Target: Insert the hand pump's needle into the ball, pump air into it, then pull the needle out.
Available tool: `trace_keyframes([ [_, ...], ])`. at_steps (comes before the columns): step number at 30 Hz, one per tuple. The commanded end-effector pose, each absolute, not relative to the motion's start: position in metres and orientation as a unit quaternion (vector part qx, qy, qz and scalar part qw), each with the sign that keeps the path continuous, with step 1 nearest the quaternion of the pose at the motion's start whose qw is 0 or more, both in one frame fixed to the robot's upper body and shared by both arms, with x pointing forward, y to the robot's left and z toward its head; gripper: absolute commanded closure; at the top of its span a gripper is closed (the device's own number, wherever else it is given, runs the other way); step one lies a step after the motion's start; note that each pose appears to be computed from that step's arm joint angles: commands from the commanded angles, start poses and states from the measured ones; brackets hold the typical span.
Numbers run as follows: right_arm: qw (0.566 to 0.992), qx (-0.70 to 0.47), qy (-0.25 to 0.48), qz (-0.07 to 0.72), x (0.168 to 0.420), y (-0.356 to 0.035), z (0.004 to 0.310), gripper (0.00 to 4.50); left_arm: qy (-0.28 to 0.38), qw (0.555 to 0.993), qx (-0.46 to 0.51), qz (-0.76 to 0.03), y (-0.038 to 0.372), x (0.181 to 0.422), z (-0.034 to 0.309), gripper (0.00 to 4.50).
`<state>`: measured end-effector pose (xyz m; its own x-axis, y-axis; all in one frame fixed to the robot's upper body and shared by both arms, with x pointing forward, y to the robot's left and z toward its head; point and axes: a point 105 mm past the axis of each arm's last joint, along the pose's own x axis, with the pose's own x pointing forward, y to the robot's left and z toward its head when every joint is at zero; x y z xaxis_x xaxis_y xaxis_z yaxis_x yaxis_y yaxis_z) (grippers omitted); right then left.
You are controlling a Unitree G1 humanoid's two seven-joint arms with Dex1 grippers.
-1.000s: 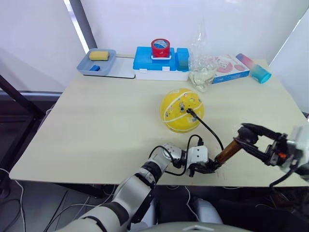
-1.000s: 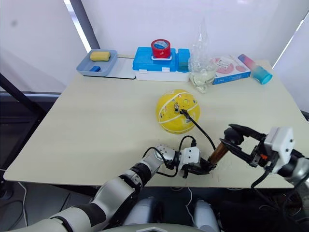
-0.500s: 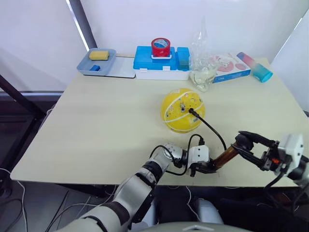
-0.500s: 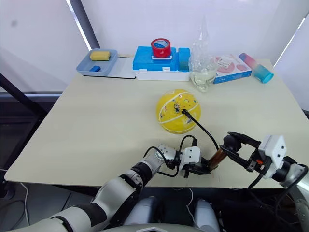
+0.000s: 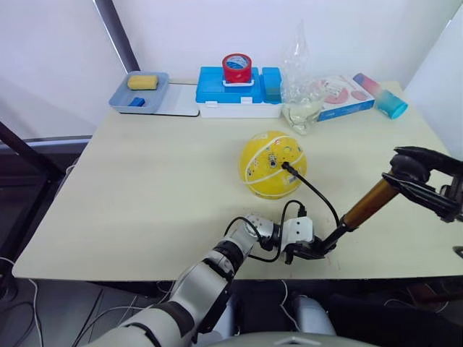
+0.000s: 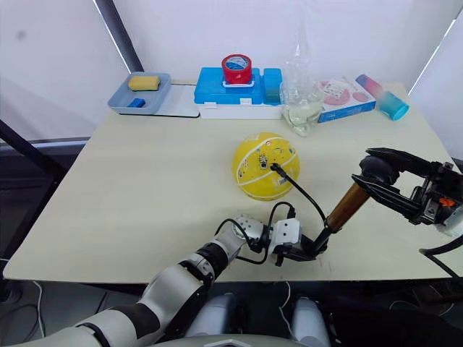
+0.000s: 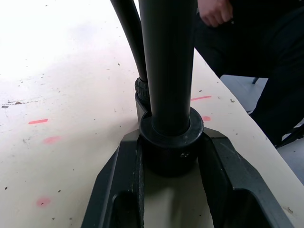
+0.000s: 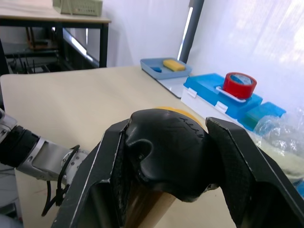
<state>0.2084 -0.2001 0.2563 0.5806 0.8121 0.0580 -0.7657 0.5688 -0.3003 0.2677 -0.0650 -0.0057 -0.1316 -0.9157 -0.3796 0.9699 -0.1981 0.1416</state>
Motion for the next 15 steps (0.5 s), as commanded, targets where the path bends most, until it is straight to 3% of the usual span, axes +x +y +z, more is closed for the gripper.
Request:
trace_keyframes([
  [1, 0.874, -0.127, -0.064, 0.464, 0.205, -0.193, 0.238, 2.58, 0.118, 0.621, 0.200, -0.749, -0.051, 0.260, -0.027, 3.40],
  [15, 0.895, -0.093, 0.039, 0.435, 0.217, -0.188, 0.104, 2.58, 0.114, 0.626, 0.186, -0.749, -0.055, 0.260, -0.024, 3.40],
])
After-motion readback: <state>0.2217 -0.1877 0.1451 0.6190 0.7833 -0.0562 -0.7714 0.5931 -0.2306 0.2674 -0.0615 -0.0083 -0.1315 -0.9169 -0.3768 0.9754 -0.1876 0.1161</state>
